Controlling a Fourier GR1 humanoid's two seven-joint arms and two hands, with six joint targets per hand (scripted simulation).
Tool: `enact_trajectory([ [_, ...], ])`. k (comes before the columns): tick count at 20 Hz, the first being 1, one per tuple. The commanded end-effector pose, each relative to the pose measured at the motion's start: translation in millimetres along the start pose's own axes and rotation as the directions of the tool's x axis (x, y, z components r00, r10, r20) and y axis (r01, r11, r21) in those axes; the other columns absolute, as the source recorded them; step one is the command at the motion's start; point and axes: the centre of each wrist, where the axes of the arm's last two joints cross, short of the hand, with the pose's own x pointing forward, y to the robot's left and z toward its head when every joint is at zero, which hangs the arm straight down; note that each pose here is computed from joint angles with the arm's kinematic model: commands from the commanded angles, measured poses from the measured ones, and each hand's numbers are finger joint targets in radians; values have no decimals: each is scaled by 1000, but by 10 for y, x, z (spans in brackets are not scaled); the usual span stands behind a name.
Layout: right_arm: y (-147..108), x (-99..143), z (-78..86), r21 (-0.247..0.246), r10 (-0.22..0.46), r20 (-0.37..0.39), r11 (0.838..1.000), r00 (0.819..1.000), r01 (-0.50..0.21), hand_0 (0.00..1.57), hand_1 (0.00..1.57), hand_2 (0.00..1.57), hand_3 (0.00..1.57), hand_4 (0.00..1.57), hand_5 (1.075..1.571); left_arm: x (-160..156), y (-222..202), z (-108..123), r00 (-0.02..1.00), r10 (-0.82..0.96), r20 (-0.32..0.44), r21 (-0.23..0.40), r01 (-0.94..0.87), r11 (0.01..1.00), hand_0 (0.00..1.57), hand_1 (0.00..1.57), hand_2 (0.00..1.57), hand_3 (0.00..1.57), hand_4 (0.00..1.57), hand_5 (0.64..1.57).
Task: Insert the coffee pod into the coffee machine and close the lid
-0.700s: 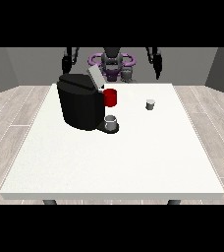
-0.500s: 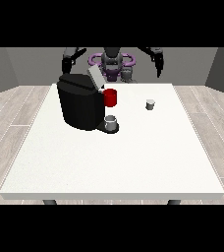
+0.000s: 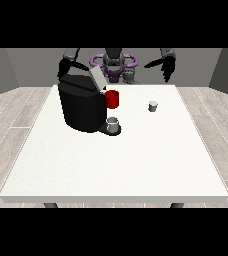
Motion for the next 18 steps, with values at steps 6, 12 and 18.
enact_trajectory([
  [6, 291, 384, -172, 66, 24, 60, 997, 998, -28, 0, 0, 0, 0, 0, 1571, -57, 597, -306, 973, -197, -119, -56, 192, 980, 0, 0, 0, 0, 0, 1571],
  [12, 481, 380, -270, 43, -6, 85, 999, 996, 2, 0, 0, 0, 0, 0, 1571, -100, 609, -532, 952, -271, -139, -72, 263, 962, 0, 0, 0, 0, 0, 1571],
  [18, 354, 149, -219, 80, -40, 31, 996, 999, 37, 0, 0, 0, 0, 0, 1571, -326, 424, -550, 916, -357, -186, -118, 340, 933, 0, 0, 0, 0, 0, 1571],
])
